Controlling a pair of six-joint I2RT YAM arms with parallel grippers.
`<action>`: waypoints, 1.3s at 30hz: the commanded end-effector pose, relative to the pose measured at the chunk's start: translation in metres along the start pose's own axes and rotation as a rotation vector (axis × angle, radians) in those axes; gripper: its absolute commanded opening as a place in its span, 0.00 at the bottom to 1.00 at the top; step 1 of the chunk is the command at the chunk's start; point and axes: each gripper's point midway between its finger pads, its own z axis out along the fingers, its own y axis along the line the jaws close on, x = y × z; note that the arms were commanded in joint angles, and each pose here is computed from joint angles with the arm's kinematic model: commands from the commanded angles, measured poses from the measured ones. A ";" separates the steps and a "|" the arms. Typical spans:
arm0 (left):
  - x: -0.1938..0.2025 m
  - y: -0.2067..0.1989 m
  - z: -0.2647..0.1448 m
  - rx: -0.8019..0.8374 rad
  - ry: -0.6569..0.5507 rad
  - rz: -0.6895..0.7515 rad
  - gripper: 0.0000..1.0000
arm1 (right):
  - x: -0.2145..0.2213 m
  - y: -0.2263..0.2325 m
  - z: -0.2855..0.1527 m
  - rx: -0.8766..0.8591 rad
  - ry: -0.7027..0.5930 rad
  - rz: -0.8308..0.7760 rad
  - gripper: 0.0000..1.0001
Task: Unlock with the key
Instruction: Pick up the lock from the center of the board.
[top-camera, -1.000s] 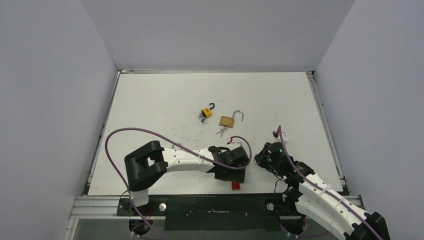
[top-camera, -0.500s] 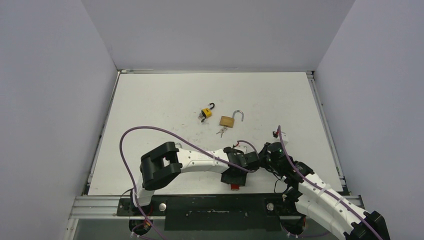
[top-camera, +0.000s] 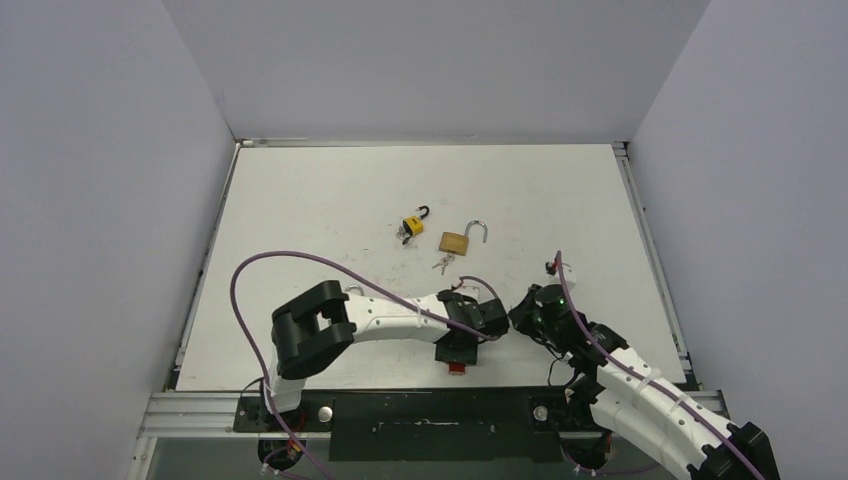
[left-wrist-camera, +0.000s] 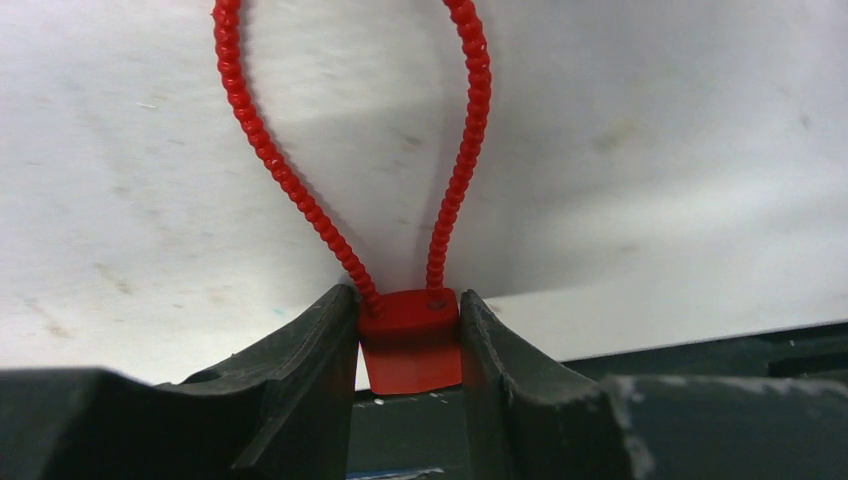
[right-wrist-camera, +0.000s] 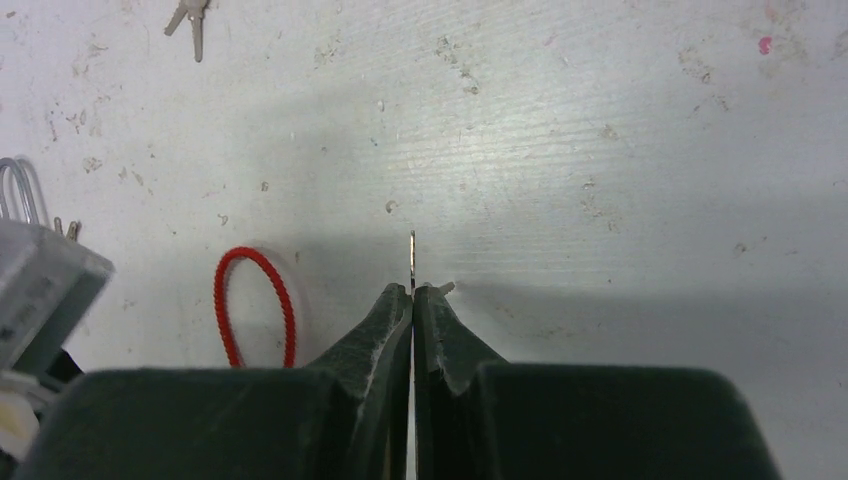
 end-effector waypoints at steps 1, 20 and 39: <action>-0.033 0.035 0.001 -0.008 -0.063 -0.168 0.02 | -0.015 0.016 -0.003 -0.083 -0.062 -0.010 0.00; -0.142 0.101 -0.075 0.355 -0.190 -0.608 0.00 | 0.003 0.160 -0.076 -1.038 -0.056 -0.195 0.00; -0.149 0.082 -0.099 0.521 -0.162 -0.619 0.00 | 0.010 0.190 -0.046 -0.992 0.053 -0.151 0.00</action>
